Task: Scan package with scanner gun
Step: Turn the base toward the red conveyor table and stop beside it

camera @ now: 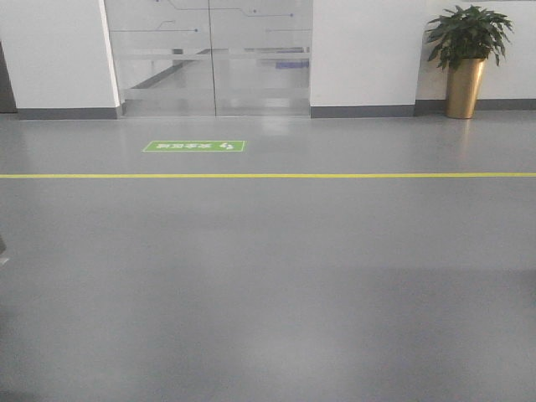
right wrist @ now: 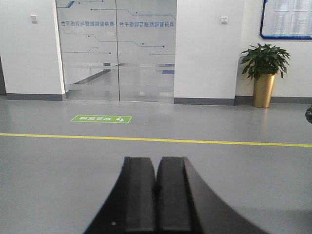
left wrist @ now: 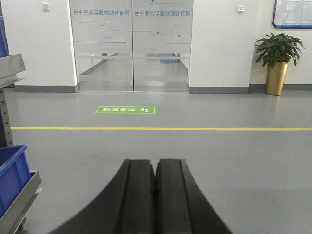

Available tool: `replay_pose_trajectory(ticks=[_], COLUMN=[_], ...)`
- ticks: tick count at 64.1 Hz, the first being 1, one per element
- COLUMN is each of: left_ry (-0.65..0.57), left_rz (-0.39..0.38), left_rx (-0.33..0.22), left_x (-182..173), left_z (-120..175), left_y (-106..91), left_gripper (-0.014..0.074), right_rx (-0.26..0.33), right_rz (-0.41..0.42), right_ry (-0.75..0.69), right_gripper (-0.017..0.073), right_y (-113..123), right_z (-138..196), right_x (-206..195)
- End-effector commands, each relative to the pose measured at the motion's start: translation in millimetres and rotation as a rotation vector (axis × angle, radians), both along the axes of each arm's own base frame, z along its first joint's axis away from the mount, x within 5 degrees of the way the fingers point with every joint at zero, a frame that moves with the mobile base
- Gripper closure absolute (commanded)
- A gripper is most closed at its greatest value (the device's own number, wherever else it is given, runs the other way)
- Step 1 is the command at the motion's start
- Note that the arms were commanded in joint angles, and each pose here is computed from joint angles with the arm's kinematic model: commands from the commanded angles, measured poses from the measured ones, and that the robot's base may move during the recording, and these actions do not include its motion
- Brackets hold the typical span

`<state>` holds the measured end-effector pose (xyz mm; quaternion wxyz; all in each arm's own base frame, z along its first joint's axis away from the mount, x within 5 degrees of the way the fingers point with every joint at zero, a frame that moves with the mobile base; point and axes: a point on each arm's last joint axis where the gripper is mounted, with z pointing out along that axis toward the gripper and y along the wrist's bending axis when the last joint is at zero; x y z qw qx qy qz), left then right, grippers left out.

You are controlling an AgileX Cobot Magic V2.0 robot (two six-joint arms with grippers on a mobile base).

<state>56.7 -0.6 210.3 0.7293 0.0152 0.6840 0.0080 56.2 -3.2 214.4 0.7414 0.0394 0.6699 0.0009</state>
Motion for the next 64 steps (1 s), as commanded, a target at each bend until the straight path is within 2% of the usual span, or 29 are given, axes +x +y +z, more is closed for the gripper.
replay_pose_trajectory(ticks=[1,64], left_ry=[-0.023,-0.023], left_rz=[-0.001,-0.001], left_rx=[-0.006,-0.006], left_x=[-0.5,-0.5], left_z=[2.9,2.9], left_y=[-0.1,-0.1], left_gripper=[0.0704,0.0704], right_rx=[-0.010,-0.010], right_rz=[0.000,0.000], right_ry=[-0.017,-0.017], right_gripper=[0.0728,0.0728], right_y=[0.1,0.1], right_z=[1.5,1.5], right_x=[-0.4,-0.4])
